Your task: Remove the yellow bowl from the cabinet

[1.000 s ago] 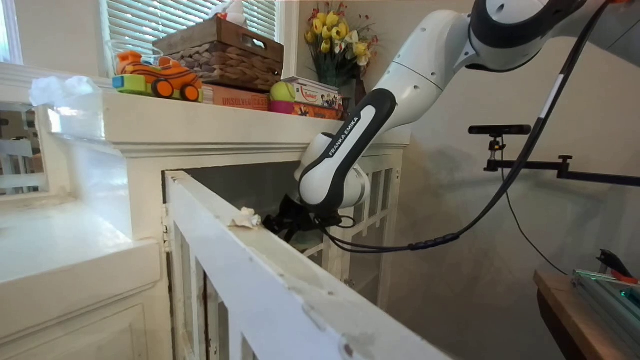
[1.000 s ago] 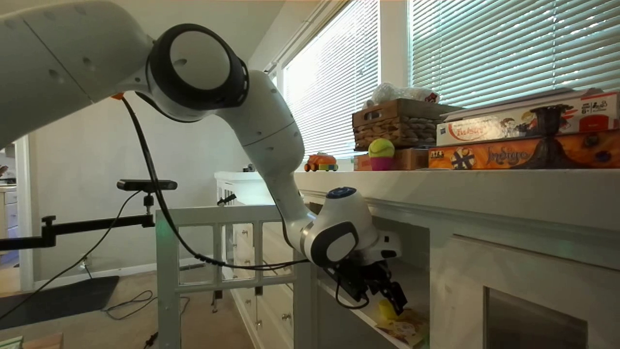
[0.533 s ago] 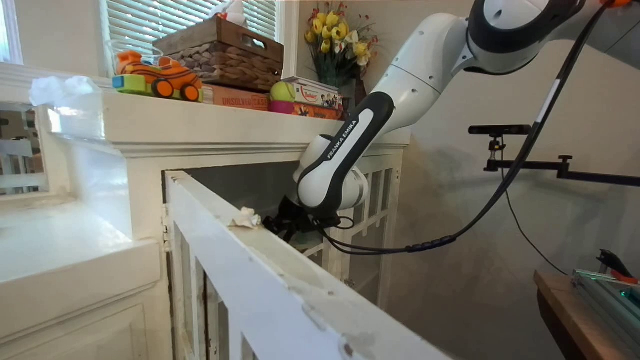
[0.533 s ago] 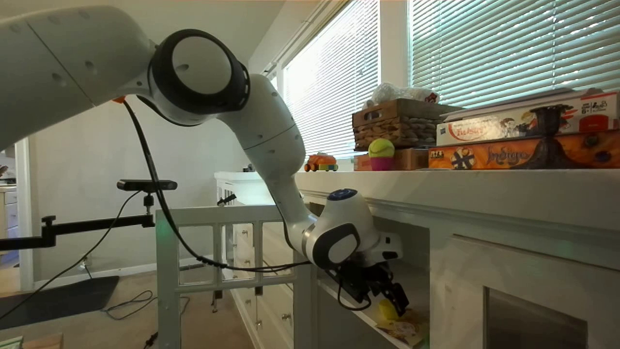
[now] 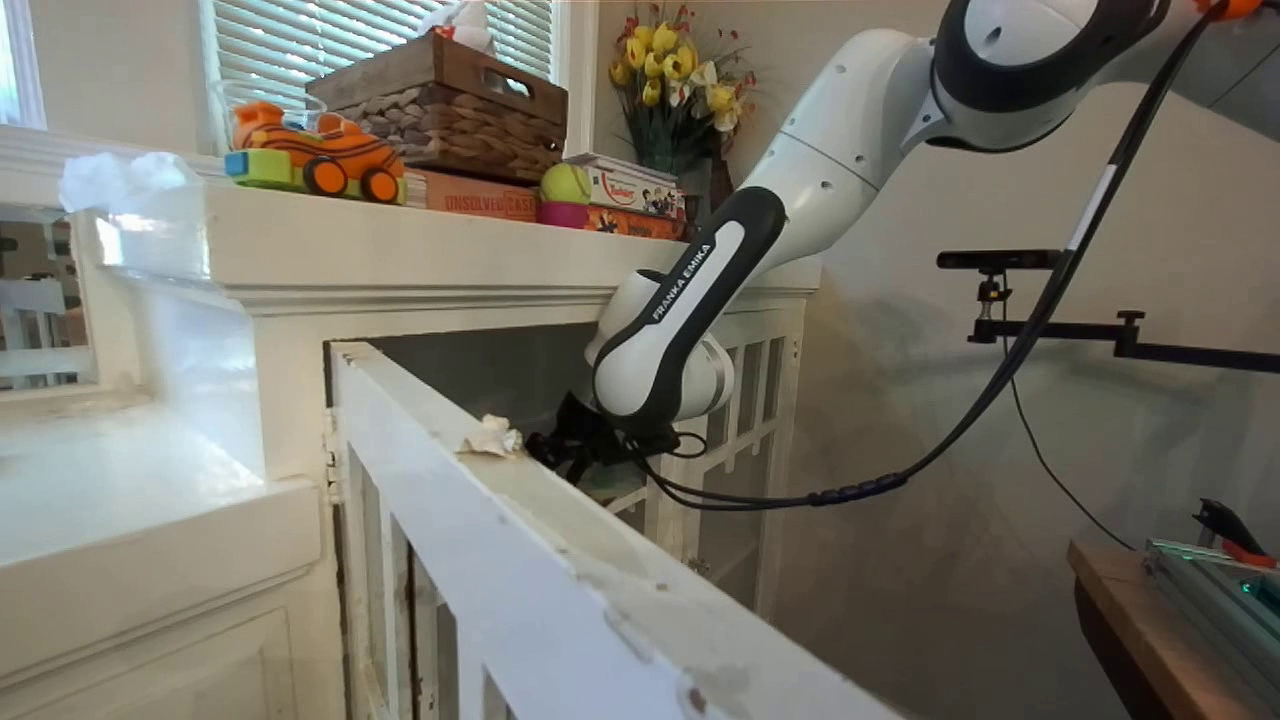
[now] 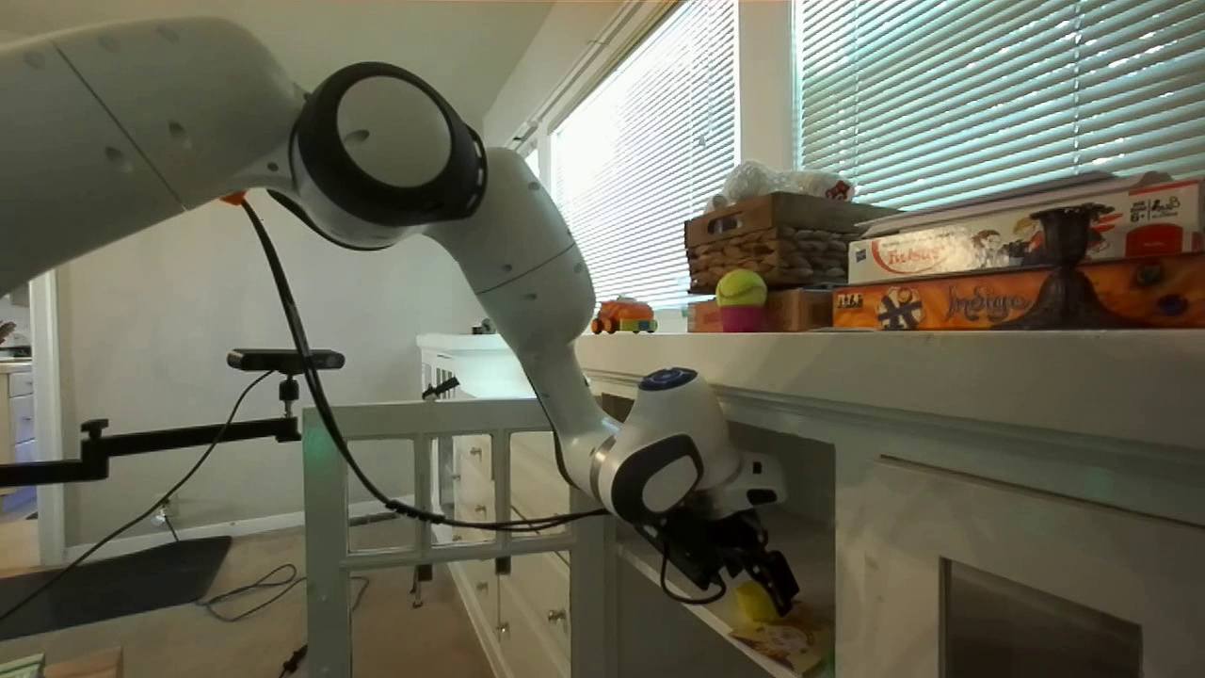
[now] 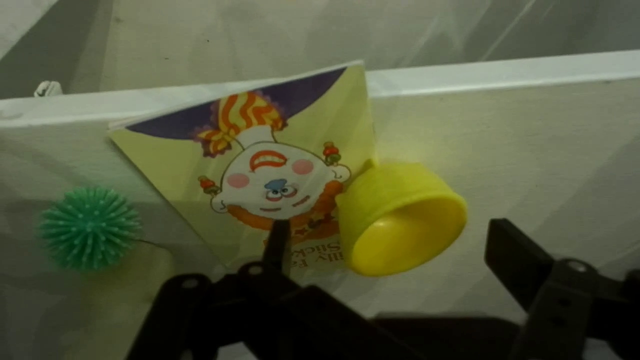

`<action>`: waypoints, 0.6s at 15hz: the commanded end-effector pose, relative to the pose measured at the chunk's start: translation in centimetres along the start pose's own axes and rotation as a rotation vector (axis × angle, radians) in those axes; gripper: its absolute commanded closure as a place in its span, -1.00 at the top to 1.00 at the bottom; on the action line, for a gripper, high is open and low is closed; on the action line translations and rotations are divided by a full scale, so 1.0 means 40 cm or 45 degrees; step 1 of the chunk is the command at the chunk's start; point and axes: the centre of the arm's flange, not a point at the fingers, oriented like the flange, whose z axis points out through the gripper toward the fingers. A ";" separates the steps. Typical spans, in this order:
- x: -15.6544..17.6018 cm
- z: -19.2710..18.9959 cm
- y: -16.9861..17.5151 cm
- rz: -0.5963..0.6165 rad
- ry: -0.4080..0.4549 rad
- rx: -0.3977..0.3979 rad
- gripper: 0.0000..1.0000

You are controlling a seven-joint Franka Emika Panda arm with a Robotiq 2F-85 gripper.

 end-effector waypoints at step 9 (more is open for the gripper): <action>0.019 0.038 0.006 -0.025 -0.011 -0.022 1.00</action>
